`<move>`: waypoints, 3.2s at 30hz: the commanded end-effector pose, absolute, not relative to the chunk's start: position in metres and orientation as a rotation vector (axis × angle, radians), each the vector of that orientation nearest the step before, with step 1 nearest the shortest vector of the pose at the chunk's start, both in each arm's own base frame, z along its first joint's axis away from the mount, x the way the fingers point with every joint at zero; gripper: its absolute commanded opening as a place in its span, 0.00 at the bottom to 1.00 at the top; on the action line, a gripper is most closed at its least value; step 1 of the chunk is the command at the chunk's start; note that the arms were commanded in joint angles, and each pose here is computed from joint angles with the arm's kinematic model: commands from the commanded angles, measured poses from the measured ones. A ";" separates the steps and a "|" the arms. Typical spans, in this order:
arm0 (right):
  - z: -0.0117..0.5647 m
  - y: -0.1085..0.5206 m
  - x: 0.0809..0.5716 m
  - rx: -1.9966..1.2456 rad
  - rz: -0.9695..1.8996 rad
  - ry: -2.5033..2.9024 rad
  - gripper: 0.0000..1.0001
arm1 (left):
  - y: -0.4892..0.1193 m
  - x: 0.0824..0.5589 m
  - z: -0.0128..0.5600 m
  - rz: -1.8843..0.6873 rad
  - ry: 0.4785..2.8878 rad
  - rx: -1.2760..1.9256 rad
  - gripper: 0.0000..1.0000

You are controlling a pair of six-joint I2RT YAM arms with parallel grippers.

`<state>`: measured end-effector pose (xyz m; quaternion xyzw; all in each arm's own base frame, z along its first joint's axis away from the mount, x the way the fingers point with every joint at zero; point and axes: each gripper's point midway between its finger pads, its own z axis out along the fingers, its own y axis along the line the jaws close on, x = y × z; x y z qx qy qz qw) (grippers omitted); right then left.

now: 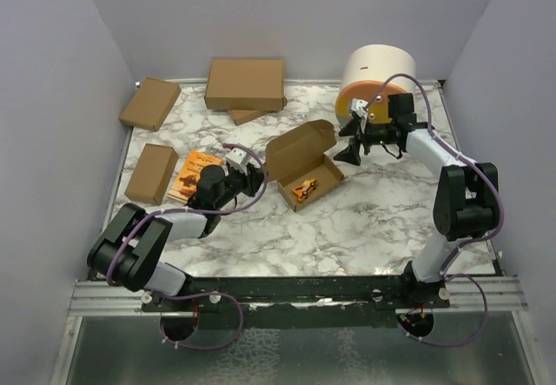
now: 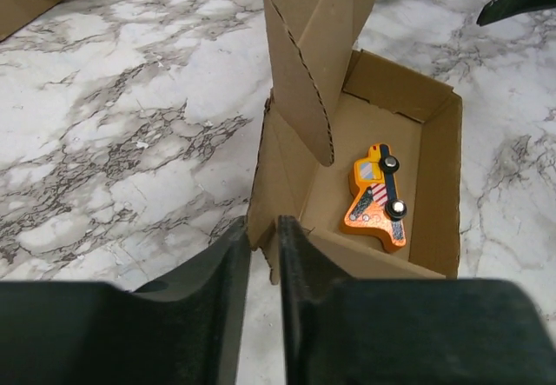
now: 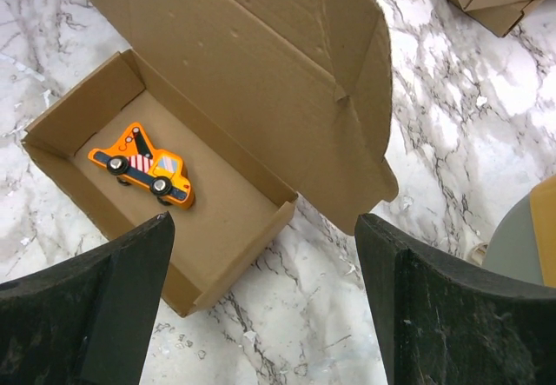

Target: Fold the paper box

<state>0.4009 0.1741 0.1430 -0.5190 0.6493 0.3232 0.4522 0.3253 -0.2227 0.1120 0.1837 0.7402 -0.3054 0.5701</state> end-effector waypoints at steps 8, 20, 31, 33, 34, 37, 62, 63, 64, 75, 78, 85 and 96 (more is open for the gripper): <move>0.178 0.151 0.382 -1.240 0.822 1.446 0.85 | -0.234 0.314 0.123 -0.744 1.710 0.723 0.01; 0.166 0.140 0.363 -1.135 0.838 1.434 0.81 | -0.255 0.294 0.134 -0.960 1.652 0.875 0.00; 0.158 0.134 0.395 -1.228 0.714 1.368 0.82 | -0.250 0.294 0.133 -0.927 1.632 0.962 0.00; 0.155 0.134 0.401 -1.249 0.707 1.348 0.82 | -0.250 0.294 0.133 -0.925 1.630 0.978 0.00; 0.154 0.134 0.405 -1.259 0.696 1.338 0.82 | -0.250 0.293 0.132 -0.921 1.628 0.986 0.00; 0.152 0.135 0.408 -1.294 0.703 1.305 0.80 | -0.249 0.293 0.133 -0.915 1.624 0.993 0.00; 0.135 0.158 0.393 -1.321 0.758 1.367 0.05 | -0.238 0.311 0.139 -0.914 1.642 0.817 0.00; 0.138 0.157 0.391 -1.300 0.756 1.384 0.04 | -0.237 0.311 0.140 -0.920 1.647 0.784 0.00; 0.141 0.156 0.389 -1.282 0.754 1.401 0.03 | -0.236 0.311 0.142 -0.920 1.637 0.769 0.00; 0.148 0.152 0.382 -1.109 0.681 1.577 0.01 | -0.242 0.298 0.161 -1.040 1.580 0.671 0.29; 0.145 0.150 0.380 -1.146 0.653 1.570 0.01 | -0.233 0.295 0.166 -0.997 1.576 0.641 0.48; 0.143 0.153 0.373 -1.214 0.682 1.540 0.01 | -0.155 0.301 0.197 -0.675 1.510 0.289 0.85; 0.143 0.157 0.370 -1.231 0.730 1.523 0.01 | -0.165 0.337 0.134 -0.609 1.717 0.405 0.35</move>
